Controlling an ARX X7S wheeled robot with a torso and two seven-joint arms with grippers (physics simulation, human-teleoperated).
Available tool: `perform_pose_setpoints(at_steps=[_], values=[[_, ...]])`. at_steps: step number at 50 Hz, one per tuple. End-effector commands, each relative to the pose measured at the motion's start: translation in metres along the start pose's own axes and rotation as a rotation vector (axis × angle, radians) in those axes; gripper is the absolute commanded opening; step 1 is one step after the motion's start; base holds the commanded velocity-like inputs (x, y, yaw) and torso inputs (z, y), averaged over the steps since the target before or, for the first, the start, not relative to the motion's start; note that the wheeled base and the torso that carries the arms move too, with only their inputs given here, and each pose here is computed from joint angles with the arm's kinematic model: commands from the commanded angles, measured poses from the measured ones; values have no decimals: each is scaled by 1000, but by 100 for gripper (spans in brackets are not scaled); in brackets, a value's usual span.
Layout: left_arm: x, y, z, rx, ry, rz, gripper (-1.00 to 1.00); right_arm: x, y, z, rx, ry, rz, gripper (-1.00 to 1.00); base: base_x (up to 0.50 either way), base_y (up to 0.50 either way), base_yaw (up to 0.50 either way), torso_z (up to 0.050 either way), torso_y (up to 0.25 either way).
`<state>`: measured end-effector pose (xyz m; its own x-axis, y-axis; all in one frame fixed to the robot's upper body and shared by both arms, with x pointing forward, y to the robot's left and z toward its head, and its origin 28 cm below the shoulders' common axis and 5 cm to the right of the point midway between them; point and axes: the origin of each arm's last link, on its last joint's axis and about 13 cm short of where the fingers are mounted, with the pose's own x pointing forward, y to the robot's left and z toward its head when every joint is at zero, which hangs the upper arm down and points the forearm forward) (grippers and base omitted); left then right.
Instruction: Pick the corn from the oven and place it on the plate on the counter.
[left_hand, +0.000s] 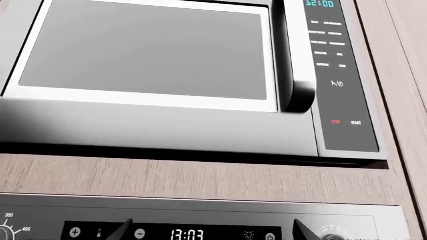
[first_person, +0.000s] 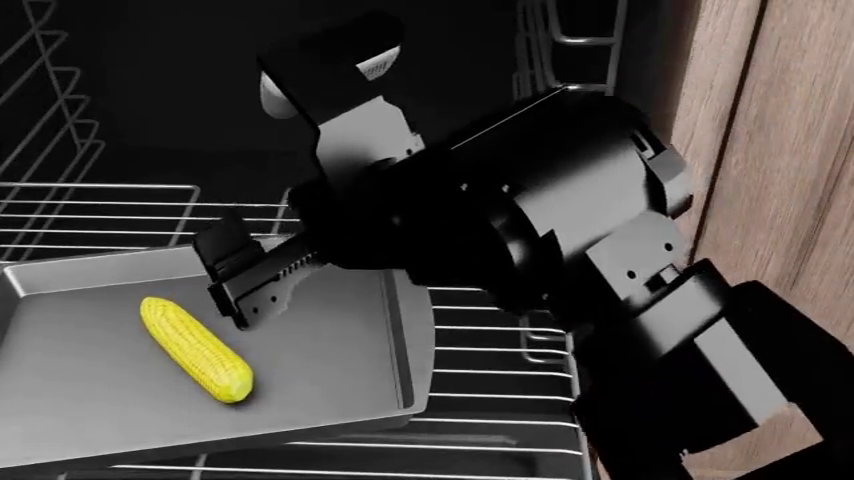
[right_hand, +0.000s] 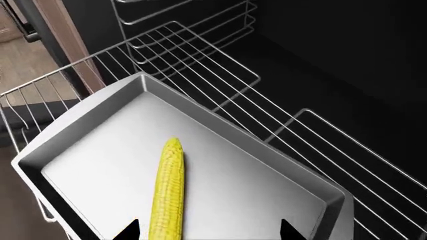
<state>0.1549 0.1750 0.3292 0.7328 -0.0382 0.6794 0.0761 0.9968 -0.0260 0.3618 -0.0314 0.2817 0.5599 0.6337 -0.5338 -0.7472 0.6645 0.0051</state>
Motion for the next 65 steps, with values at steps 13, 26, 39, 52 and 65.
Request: perform_pose_setpoints(at_steps=[13,26,39,52,65], values=[[-6,5,-6,2,11,10,100,47,6,-28,8,55,35,100,0,0,0,0,0],[-8,6,-10,6,17,17,100,70,8,-36,-6,70,44,100,0,0,0,0,0],[-8,9,-14,5,25,21,100,79,9,-46,-7,85,37,100,0,0,0,0,0],[-8,8,-19,2,32,19,100,85,9,-56,6,77,25,100,0,0,0,0,0],[-11,7,-21,-3,36,13,100,87,20,-53,-31,78,40,100,0,0,0,0,0]])
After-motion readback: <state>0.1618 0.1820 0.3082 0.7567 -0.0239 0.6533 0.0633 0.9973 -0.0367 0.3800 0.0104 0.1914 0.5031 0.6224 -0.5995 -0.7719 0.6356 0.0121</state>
